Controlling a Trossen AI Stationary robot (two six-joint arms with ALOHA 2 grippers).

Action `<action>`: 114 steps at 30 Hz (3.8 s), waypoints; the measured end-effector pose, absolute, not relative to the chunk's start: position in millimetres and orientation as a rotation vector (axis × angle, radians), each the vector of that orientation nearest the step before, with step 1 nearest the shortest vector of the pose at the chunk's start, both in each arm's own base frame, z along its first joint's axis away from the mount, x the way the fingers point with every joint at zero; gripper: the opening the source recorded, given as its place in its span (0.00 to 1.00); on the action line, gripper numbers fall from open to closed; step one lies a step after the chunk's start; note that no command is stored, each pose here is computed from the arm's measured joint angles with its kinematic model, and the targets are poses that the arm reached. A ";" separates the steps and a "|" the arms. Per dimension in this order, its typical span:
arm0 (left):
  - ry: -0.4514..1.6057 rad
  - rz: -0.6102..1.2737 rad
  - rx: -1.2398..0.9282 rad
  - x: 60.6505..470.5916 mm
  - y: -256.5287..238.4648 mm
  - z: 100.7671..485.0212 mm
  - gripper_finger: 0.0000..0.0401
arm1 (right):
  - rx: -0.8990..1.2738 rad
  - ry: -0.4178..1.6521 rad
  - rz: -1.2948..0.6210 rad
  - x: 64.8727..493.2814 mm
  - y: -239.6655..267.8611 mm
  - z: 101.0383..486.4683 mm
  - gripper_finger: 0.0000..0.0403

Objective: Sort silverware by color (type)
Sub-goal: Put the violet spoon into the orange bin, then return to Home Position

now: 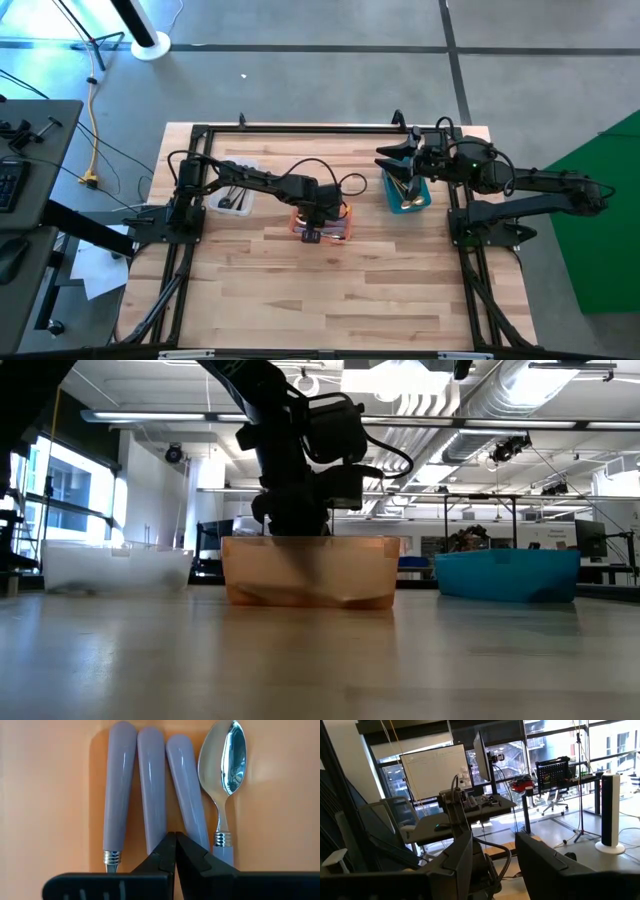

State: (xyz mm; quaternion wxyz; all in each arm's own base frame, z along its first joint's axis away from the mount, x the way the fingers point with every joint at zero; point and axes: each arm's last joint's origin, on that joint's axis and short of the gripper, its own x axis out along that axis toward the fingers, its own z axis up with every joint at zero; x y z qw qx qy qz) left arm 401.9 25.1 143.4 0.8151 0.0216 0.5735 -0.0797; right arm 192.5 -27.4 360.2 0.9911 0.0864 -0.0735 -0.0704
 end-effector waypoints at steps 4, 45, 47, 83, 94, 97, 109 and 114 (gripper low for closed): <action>1.223 -0.174 0.053 401.9 25.1 143.4 0.00 | 0.173 -0.145 -0.142 192.6 -27.4 360.0 0.33; 1.239 -0.152 0.083 403.3 26.2 148.7 0.30 | 0.174 -0.136 -0.143 192.8 -27.5 359.1 0.33; 1.245 -0.161 0.094 405.0 26.3 154.1 0.30 | 0.175 -0.134 -0.143 192.8 -27.5 358.8 0.33; 0.728 -0.009 -0.020 339.9 60.7 383.5 0.30 | 0.169 -0.116 -0.145 193.0 -27.5 357.2 0.33; 0.220 -0.054 -0.066 268.9 44.5 435.0 0.30 | 0.171 -0.138 -0.132 193.0 -26.4 359.4 0.33; 0.091 -0.066 -0.086 246.1 39.6 437.0 0.30 | 0.170 -0.142 -0.130 192.9 -26.4 359.7 0.33; -0.157 -0.016 -0.156 188.8 30.5 407.6 0.30 | 0.147 -0.135 -0.034 239.5 -28.8 355.4 0.33; -0.044 -0.004 -0.143 192.8 31.3 390.2 0.30 | 0.050 -0.130 -0.043 262.4 -32.6 370.7 0.33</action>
